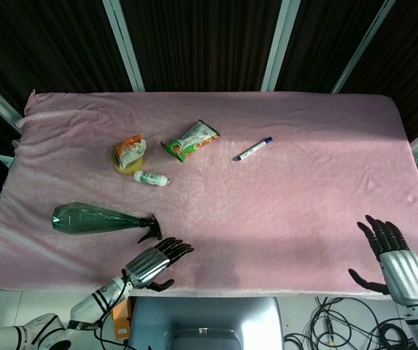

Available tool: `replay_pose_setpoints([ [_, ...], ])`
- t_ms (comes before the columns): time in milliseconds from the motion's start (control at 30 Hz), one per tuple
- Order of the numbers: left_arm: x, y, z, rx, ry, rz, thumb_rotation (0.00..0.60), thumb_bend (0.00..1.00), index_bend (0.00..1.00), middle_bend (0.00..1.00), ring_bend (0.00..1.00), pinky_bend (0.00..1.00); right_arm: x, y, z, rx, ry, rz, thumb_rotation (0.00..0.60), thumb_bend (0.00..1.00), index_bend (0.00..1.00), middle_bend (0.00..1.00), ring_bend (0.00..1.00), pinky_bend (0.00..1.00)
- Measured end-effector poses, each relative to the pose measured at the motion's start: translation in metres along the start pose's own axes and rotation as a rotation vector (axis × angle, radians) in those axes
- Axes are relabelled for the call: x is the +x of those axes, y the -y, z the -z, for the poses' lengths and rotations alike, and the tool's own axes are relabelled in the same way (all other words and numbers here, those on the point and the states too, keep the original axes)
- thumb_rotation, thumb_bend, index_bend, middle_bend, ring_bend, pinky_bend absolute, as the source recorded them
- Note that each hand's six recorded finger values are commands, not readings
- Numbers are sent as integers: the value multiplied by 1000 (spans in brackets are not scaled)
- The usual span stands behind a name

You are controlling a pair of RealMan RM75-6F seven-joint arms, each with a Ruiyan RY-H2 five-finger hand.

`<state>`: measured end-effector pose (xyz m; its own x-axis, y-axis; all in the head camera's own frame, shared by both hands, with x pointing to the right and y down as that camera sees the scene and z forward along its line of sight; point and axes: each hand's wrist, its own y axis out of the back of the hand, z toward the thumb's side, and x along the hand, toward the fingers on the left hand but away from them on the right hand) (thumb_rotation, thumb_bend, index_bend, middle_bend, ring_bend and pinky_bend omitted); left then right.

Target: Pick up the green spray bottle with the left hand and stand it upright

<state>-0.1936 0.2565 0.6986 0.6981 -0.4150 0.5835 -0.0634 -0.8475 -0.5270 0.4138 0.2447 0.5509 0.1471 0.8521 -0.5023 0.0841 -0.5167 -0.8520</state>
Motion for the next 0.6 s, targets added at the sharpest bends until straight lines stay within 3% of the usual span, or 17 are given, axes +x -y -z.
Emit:
replay_pose_setpoints([
  [233, 2, 1, 5, 9, -17, 4, 600, 376, 0, 66, 0, 0, 0, -1, 1, -2, 2, 1, 600, 367, 0, 0, 0, 0],
  [467, 2, -30, 16, 128, -54, -111, 600, 378, 9, 96, 0, 0, 0, -2, 0, -9, -3, 3, 600, 367, 0, 0, 0, 0],
  [600, 0, -52, 28, 236, -124, -178, 600, 384, 81, 121, 2, 0, 0, -4, 2, -14, -2, 7, 600, 367, 0, 0, 0, 0],
])
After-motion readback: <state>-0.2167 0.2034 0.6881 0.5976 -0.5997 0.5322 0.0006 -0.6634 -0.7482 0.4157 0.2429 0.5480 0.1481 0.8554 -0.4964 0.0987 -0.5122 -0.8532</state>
